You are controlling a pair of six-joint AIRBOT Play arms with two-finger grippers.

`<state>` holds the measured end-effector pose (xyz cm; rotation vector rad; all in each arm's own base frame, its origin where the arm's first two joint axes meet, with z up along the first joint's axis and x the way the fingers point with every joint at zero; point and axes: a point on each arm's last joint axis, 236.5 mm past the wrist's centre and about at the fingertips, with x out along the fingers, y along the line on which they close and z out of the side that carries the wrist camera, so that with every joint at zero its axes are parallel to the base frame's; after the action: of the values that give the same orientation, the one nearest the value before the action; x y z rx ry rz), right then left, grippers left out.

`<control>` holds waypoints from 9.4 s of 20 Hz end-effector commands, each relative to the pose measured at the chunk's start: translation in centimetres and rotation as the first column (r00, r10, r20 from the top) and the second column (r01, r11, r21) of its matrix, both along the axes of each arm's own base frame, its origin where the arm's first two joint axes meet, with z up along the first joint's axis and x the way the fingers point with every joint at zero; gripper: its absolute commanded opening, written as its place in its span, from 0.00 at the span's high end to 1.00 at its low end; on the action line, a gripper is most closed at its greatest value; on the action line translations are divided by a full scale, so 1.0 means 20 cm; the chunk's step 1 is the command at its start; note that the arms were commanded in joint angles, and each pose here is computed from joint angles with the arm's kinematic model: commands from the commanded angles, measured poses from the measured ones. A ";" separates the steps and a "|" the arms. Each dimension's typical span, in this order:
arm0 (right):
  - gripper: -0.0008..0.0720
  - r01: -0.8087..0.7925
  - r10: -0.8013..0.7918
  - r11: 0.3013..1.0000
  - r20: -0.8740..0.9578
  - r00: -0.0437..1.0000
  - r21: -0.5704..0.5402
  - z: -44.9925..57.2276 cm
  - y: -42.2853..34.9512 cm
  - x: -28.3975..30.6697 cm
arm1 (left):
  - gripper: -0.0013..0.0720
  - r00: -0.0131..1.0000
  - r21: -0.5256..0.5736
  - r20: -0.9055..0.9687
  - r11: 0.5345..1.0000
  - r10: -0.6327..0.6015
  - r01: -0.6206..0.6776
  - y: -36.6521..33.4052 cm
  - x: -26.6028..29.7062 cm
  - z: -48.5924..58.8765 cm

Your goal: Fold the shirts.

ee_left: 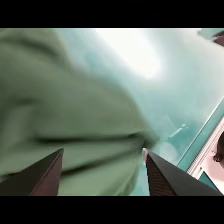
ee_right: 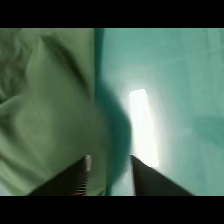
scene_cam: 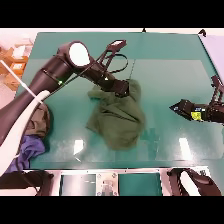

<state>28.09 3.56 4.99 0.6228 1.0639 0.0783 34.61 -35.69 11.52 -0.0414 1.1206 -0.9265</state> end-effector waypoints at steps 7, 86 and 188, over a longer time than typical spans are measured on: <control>0.28 -0.088 0.153 0.973 -0.312 0.938 0.212 -0.48 0.29 -0.40 | 0.19 0.898 0.120 -0.180 0.915 0.403 -0.386 0.96 0.43 -0.37; 0.39 -0.056 0.132 0.947 -0.224 0.966 0.316 -0.41 0.45 -0.15 | 0.95 0.935 0.010 -0.115 0.942 0.335 -0.336 0.91 0.32 -0.62; 0.97 0.490 -0.461 0.869 -0.247 0.852 0.072 -0.50 -1.00 -0.02 | 0.15 0.686 0.151 -0.642 0.934 0.341 -0.324 1.44 0.03 -0.70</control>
<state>27.38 -13.72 -5.86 1.0202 1.1347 -0.3392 38.70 -6.12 -1.52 -0.5404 1.6480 -0.5779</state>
